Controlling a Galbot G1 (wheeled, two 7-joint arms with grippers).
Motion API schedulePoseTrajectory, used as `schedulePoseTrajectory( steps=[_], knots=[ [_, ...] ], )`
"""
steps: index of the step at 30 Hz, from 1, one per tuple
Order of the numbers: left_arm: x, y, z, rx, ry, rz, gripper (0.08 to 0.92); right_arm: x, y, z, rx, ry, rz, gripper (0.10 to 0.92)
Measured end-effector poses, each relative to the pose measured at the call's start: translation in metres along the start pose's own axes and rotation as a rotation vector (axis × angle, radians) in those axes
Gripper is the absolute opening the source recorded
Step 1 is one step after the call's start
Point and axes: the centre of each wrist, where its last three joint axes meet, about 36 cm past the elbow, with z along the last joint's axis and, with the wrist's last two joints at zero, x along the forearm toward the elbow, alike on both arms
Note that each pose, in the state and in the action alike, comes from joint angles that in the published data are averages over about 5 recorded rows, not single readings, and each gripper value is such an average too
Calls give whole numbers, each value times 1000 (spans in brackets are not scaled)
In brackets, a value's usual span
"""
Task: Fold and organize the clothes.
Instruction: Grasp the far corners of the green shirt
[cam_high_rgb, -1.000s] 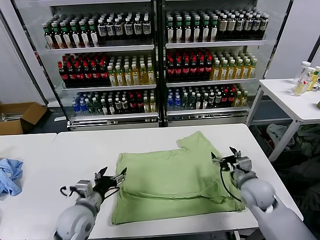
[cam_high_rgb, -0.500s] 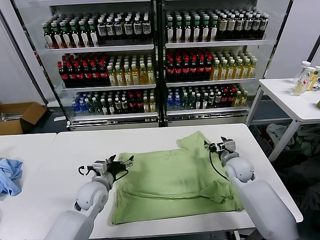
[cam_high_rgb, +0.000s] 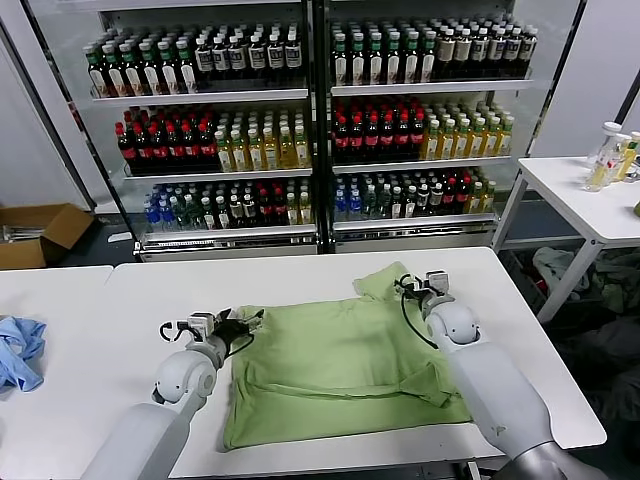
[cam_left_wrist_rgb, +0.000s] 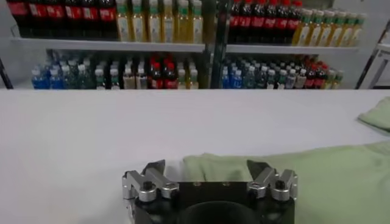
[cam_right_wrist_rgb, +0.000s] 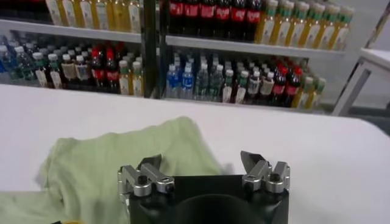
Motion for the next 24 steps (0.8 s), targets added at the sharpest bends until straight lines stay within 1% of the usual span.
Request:
schedulePoseTrajectory(
  steps=[4,12,18,21,24],
  knots=[
    [-1,2,4,10,12,7,602,-2,1,3,-7,17,-16,574],
    [1,7,10,33,24,23,377,-1,-1,9,-28,41,-53,358],
    [5,6,17,52,12,30,204,7,-1,14,-47,29,-83,184],
    [8,6,19,63,-2,37,138,13,-1,17,-56,12,-95,123],
    [14,6,21,76,-21,42,115,20,-1,20,-65,-10,-103,111]
  ],
)
